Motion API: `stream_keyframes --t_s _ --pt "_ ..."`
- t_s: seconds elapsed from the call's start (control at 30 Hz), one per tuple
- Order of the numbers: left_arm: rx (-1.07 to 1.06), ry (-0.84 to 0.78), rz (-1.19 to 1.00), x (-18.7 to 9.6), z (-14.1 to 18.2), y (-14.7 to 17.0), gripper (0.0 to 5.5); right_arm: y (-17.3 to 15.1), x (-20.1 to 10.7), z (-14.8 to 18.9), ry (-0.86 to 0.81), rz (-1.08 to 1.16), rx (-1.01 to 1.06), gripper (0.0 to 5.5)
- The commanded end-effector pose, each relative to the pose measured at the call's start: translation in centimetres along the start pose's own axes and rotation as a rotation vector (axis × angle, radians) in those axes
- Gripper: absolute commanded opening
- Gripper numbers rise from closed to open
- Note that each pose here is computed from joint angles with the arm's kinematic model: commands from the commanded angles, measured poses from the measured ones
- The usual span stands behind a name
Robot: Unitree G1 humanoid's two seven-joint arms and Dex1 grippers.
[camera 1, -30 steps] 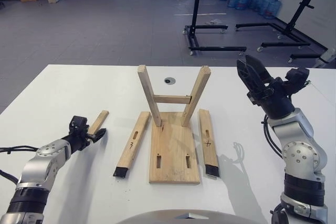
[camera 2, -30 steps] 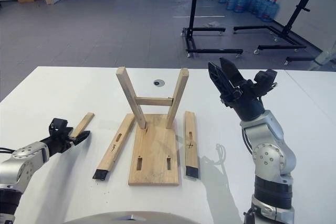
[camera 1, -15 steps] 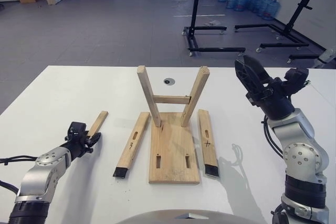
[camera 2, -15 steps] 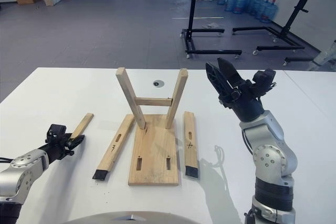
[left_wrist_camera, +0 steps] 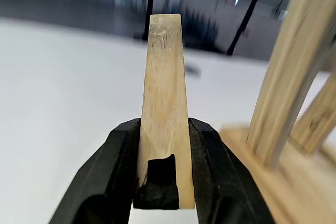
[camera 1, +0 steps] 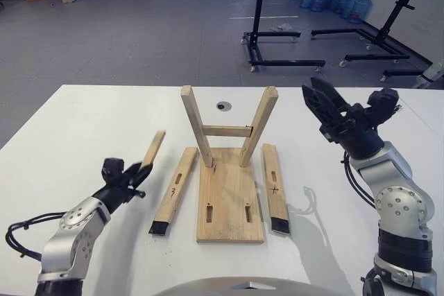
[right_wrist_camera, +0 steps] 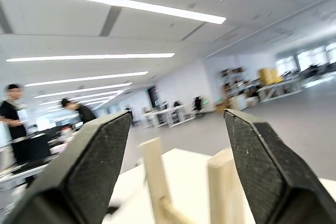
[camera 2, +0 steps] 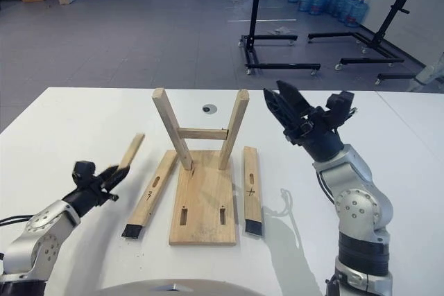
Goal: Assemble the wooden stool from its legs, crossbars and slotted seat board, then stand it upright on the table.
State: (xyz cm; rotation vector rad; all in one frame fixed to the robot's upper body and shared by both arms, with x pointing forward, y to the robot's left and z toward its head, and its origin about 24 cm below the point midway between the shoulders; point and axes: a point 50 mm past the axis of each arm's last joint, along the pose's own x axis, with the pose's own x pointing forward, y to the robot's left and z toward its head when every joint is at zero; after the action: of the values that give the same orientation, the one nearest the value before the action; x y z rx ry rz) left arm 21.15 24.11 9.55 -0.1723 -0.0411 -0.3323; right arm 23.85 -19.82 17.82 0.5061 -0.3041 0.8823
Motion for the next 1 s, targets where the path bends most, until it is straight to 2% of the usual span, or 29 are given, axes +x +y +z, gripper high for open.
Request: stream_keyframes --t_s 0.03,0.1,0.17,0.27,0.33,0.47,0.6,0.77,1.0 --pt "0.111 -0.278 -0.066 0.7 4.7 -2.1 1.28 0.9 0.7 -1.5 0.034 0.04 0.099 3.22" --pt "0.166 -0.394 -0.131 1.3 7.0 -3.8 1.28 1.4 1.1 -2.5 0.044 0.052 0.157 3.22" --pt "0.266 -0.407 -0.253 2.0 7.7 -6.0 1.28 1.8 1.4 -3.1 0.028 0.049 0.223 3.22" --pt "0.433 -0.329 -0.471 3.2 5.6 -9.2 1.28 2.2 2.2 -4.5 0.02 0.05 0.302 3.22" --pt "0.466 -0.278 -0.546 3.6 3.8 -10.0 1.27 2.6 2.8 -5.4 0.023 0.062 0.354 3.22" --pt "0.452 -0.224 -0.619 4.1 2.0 -10.0 1.27 2.3 4.3 -6.8 0.031 0.047 0.41 3.22" --pt "0.465 -0.236 -0.657 4.4 1.7 -10.0 1.27 2.4 5.5 -7.1 0.034 0.093 0.443 3.22" --pt "0.47 -0.25 -0.683 5.0 1.4 -10.3 1.27 2.8 5.7 -7.0 0.028 0.173 0.511 2.7" --pt "0.478 -0.231 -0.689 5.1 0.9 -10.3 1.27 2.9 5.6 -7.7 0.1 0.19 0.536 2.68"
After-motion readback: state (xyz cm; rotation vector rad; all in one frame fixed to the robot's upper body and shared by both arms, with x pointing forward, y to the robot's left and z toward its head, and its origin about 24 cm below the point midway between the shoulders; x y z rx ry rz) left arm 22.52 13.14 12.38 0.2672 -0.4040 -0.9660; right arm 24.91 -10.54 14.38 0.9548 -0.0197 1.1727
